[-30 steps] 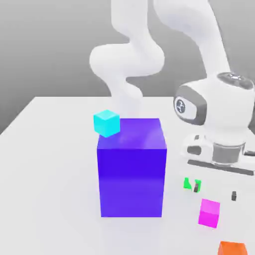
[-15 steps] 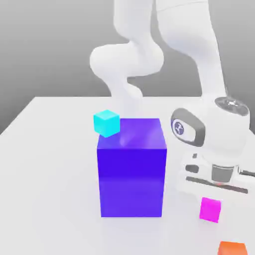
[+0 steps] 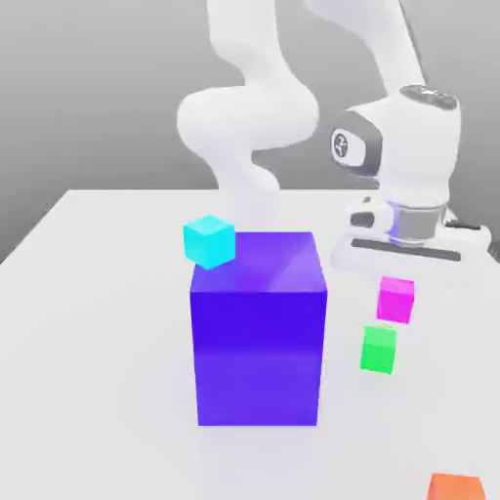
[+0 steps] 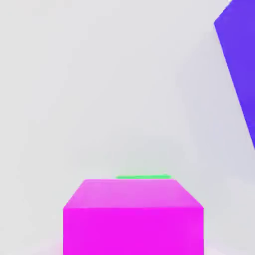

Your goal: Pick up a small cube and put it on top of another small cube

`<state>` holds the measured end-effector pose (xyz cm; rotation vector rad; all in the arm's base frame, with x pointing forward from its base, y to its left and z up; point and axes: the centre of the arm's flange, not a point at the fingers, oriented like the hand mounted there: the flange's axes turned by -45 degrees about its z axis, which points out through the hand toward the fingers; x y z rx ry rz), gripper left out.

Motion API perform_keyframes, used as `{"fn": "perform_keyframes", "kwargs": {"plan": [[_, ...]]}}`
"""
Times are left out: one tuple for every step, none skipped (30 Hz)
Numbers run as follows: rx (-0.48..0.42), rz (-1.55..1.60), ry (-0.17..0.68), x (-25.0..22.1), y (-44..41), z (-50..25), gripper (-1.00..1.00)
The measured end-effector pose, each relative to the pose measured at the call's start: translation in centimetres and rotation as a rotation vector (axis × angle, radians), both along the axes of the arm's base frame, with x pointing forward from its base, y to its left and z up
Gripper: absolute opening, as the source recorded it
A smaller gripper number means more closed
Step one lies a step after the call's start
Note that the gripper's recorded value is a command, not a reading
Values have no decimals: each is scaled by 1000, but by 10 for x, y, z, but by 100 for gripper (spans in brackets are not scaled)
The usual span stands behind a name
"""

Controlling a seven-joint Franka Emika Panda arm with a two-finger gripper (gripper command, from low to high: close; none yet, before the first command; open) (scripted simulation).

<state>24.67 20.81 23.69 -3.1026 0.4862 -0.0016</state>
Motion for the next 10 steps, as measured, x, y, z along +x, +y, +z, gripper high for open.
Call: {"fn": "perform_keyframes", "kwargs": {"plan": [[-1,0,-1,-1,0,-6,-100],[-1,0,-1,-2,0,-13,-100],[-2,0,-2,-2,0,-21,-100],[-2,0,-2,-2,0,-29,-100],[-3,1,-2,-2,-1,-37,-100],[-3,1,-2,-3,-1,-45,-100],[-2,-8,-1,-1,-3,-53,-100],[-1,-9,-1,-2,-4,-58,100],[-1,-15,-1,0,-5,-58,100],[-1,-18,-1,0,-6,-58,100]]}}
